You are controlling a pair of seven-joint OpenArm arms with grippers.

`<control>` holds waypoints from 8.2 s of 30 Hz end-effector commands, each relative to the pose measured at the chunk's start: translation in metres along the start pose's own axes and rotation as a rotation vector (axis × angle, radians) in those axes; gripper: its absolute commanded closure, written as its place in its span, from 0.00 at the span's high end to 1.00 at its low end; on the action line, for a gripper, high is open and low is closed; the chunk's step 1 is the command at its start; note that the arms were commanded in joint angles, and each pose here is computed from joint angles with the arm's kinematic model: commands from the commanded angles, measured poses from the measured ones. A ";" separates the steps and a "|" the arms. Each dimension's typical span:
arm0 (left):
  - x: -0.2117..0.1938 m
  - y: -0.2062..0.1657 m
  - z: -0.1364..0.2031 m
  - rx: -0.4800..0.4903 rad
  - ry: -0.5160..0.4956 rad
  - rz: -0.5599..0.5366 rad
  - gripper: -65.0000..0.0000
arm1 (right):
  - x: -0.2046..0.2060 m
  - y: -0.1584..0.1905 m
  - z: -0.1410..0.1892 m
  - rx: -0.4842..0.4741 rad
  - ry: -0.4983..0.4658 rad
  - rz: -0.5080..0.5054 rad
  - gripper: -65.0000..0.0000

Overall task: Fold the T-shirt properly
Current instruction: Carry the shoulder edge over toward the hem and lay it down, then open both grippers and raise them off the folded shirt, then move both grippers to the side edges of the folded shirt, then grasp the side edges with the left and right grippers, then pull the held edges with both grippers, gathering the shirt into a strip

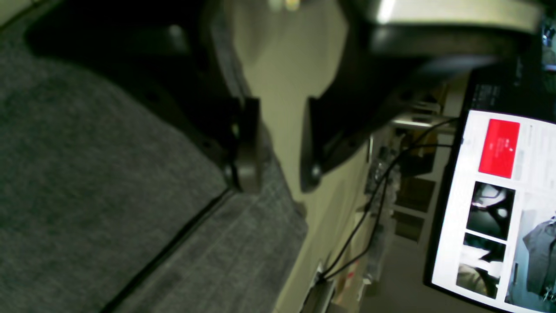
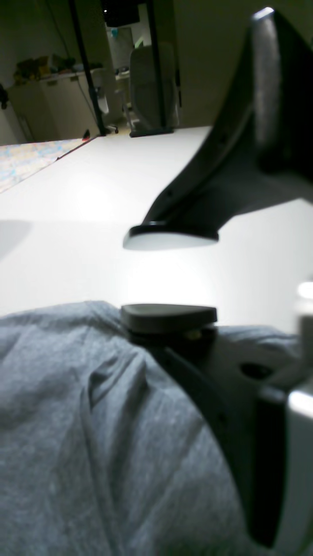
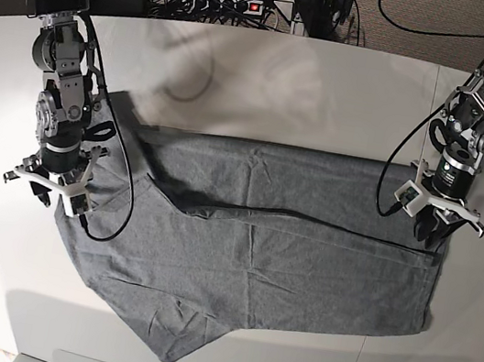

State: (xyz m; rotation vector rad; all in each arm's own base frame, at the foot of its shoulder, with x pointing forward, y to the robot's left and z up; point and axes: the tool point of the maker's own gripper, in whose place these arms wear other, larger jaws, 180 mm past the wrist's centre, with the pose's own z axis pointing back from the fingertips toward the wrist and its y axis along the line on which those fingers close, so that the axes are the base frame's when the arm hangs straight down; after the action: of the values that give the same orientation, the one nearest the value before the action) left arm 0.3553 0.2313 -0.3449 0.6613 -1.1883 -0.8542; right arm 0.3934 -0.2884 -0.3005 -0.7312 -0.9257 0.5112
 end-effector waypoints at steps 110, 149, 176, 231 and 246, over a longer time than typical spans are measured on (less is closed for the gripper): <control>-0.047 0.035 -0.035 -0.322 0.311 0.231 0.31 | -0.015 -0.016 0.076 0.384 -0.002 -0.094 0.29; -0.047 0.019 -0.057 -0.621 0.349 0.619 0.00 | 0.001 -0.042 0.053 0.334 -0.037 -0.155 0.34; -0.036 0.021 -0.081 -0.494 0.252 0.530 0.32 | -0.004 -0.041 0.053 0.336 -0.013 -0.151 0.34; 0.066 -0.004 -0.015 -0.852 0.119 0.412 0.00 | 0.042 -0.069 -0.035 0.351 -0.063 -0.256 0.39; 0.022 -0.053 0.063 -0.987 0.214 0.279 0.00 | 0.043 -0.045 -0.068 0.458 -0.080 -0.323 0.43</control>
State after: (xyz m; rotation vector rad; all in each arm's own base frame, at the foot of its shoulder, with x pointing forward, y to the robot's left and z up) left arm 0.2755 0.1792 -0.3731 -0.2365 -0.4898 -0.9689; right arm 0.4644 -0.3096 -0.2987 -0.1329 -0.8558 0.4431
